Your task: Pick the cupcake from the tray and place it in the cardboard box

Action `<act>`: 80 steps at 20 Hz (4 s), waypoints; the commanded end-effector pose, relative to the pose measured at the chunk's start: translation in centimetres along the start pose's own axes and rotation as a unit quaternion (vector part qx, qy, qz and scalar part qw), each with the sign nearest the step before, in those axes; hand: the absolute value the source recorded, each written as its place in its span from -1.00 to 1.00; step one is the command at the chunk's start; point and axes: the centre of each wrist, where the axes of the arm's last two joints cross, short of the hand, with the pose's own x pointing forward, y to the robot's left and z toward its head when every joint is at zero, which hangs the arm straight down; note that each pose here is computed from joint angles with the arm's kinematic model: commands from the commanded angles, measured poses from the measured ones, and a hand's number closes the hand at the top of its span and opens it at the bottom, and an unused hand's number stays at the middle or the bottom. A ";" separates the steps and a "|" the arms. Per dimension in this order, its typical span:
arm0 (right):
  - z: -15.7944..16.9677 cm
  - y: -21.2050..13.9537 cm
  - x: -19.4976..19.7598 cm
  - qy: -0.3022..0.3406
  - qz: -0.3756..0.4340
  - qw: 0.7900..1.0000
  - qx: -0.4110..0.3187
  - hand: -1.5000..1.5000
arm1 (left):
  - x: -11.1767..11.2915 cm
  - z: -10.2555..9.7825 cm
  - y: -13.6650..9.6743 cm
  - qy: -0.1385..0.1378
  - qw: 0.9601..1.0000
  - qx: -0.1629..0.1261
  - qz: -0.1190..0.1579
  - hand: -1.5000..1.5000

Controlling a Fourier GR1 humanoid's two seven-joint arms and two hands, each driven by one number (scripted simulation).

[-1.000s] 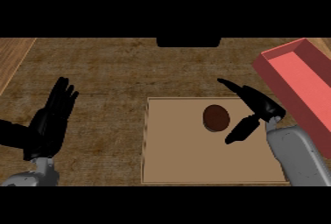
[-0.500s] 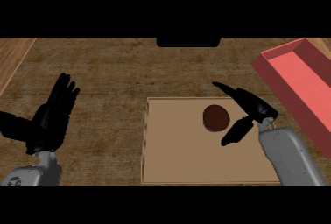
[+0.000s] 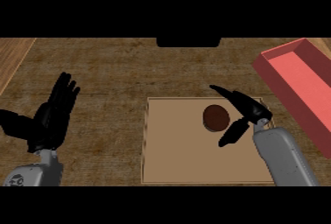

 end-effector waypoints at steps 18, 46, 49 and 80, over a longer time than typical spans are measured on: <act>-0.3 2.0 -1.5 -0.057 0.089 0.994 -0.038 1.00 | 0.4 1.3 -0.2 -0.001 1.000 0.000 0.002 0.00; 14.6 6.5 14.9 -0.138 0.179 0.926 -0.302 1.00 | 0.5 0.9 0.3 -0.001 1.000 -0.001 0.002 0.00; 15.7 4.1 15.6 -0.125 0.147 0.909 -0.368 1.00 | -0.2 0.3 -1.2 0.005 1.000 0.004 0.007 0.00; 8.2 -17.8 -3.3 0.088 0.214 0.862 -0.451 1.00 | 1.1 0.5 -1.5 -0.005 1.000 0.000 0.008 0.00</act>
